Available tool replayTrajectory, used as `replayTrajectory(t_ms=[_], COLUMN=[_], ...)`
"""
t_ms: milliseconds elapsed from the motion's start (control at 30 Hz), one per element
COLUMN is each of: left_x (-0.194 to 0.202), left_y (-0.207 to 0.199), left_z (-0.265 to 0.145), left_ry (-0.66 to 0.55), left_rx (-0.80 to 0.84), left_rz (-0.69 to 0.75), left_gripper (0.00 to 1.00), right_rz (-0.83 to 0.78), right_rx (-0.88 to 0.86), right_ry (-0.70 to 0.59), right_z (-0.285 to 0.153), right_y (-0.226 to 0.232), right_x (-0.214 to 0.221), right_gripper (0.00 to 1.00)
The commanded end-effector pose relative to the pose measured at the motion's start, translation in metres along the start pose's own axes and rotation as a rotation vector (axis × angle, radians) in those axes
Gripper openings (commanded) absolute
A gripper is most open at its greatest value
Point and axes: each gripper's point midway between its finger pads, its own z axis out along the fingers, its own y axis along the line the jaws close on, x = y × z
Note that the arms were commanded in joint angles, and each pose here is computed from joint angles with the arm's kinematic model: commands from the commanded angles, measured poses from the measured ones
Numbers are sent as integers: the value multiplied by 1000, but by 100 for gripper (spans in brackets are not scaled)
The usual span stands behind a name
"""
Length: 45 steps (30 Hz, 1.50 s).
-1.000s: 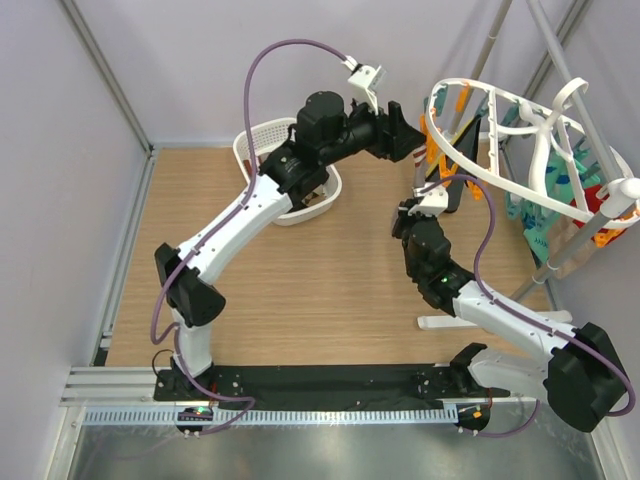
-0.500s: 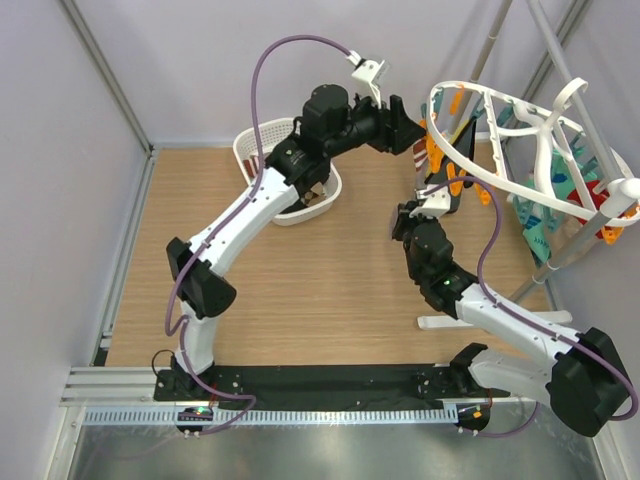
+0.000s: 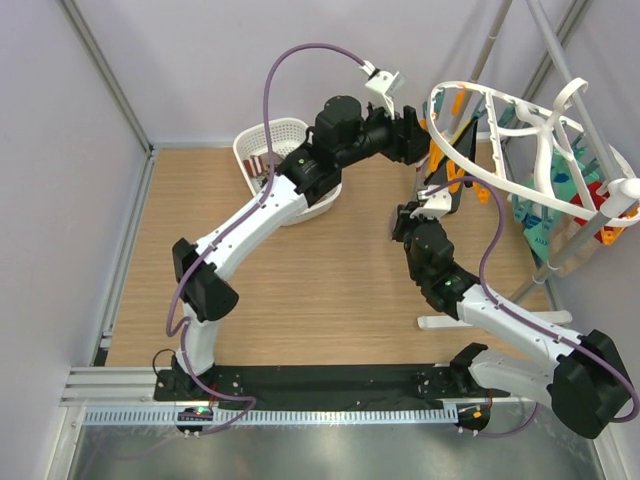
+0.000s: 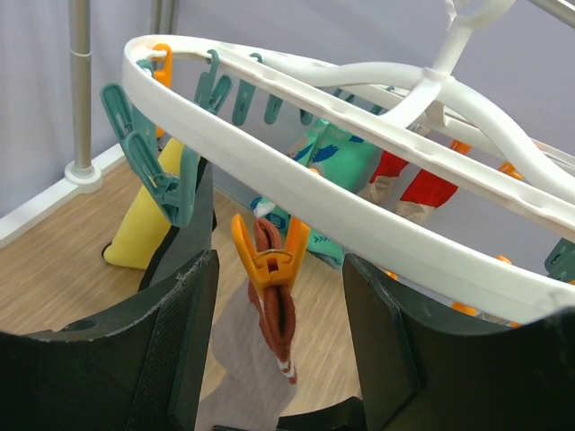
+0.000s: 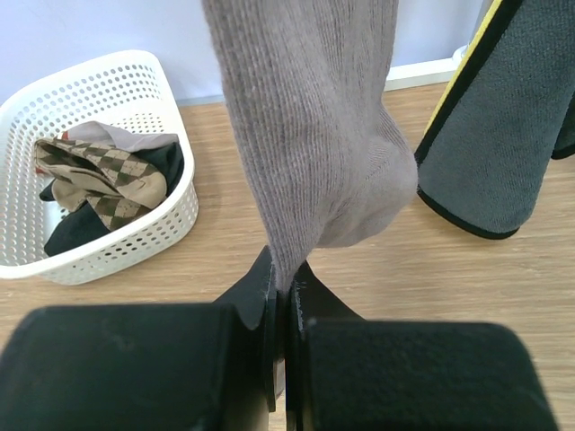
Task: Remove the socks clipped to the hanger
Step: Remove the sock from the hanger.
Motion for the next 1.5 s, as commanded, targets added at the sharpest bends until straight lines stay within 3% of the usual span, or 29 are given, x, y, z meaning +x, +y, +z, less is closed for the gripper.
replayTrajectory(t_ms=[0,400,733,900,1000,1033,1100,1367,1400,1433,1467], left_x=[-30,-21,-41,-39,-40,-38,-39,-37,-37,-43,-29], left_y=[-5,0,-10,-9,-9,-7,-7,-6,-6,-7,0], left_z=[1,19,14,14,13,14,14,11,10,5,5], left_ry=[-105,-122,-192,-192,-191,-187,-190,-176,-175,-187,-166], left_rx=[4,18,49,44,43,40,33,20,21,19,-9], left_rz=[19,-21,-38,-41,-47,-51,-70,-89,-84,-76,-83], left_gripper=[61,60,61,52,31,11,0,0,5,35,49], right_rz=[52,65,69,70,69,69,70,78,80,80,78], right_rx=[-13,-29,-33,-33,-36,-34,-34,-41,-50,-62,-84], right_ry=[-46,-44,-31,-34,-31,-30,-24,-5,2,10,30], right_z=[-2,-6,-8,-8,-8,-8,-8,-11,-12,-13,-15], right_y=[2,2,1,1,2,1,1,1,2,4,7], right_x=[-15,-12,-5,-7,-7,-6,-3,2,3,4,5], right_gripper=[1,1,1,1,1,1,1,1,1,1,1])
